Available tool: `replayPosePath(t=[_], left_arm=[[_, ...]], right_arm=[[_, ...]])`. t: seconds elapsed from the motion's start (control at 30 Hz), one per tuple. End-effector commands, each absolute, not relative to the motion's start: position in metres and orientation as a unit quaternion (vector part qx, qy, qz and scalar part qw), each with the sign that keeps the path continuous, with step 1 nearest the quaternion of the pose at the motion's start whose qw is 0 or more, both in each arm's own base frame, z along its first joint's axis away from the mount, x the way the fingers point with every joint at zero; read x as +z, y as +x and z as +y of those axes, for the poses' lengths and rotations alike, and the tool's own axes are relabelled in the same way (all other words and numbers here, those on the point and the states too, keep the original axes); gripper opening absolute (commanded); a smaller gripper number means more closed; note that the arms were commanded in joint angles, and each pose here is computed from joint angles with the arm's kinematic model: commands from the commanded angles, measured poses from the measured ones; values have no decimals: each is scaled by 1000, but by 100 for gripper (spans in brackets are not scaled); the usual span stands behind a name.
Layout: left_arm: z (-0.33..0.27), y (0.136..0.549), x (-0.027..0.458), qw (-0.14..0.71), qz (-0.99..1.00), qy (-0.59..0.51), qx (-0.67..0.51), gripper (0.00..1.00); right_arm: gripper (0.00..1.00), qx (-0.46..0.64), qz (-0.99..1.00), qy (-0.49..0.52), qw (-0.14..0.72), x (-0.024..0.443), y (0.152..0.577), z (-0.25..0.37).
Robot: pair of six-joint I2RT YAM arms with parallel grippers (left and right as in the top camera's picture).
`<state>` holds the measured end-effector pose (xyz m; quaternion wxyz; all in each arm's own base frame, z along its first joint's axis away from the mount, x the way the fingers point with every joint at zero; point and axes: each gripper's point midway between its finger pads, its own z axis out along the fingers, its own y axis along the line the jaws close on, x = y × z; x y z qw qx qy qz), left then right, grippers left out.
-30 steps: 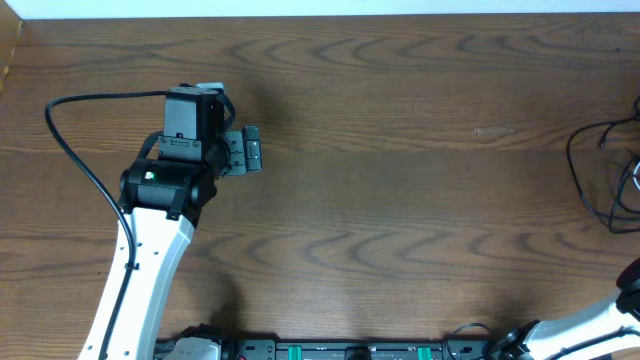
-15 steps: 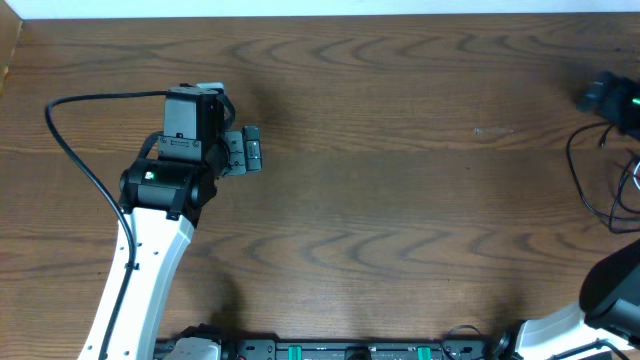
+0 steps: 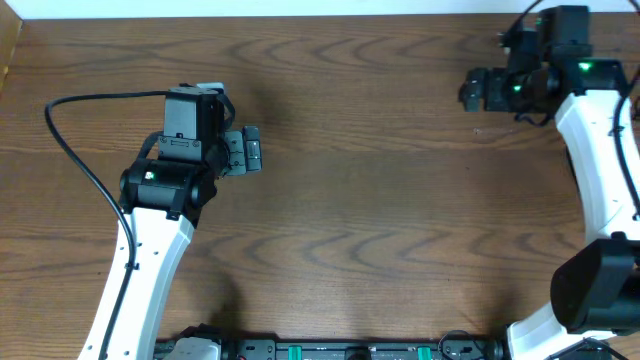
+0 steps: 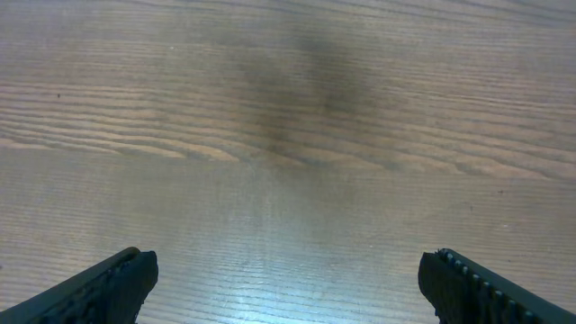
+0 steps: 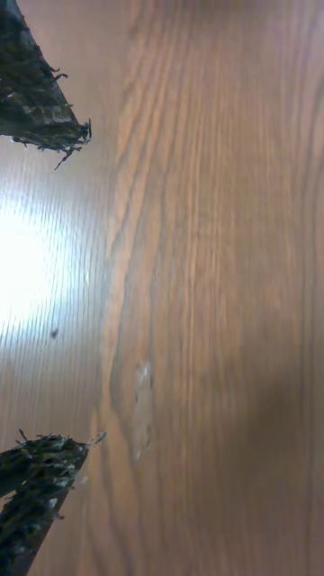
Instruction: Untangle cables
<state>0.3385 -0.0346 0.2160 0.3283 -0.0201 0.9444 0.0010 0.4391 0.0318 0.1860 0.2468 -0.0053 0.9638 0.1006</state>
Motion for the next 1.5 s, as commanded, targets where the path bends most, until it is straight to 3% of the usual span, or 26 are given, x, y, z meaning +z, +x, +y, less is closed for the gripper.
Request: replayPosePath(t=[0.0,1.47], left_arm=[[-33,340,219,331,943,-14,5,97],[-33,340,219,331,943,-15,5,97]], right_arm=[[99,98,963,-26,248,189,436,44],[99,104,962,-46,247,189,434,62]])
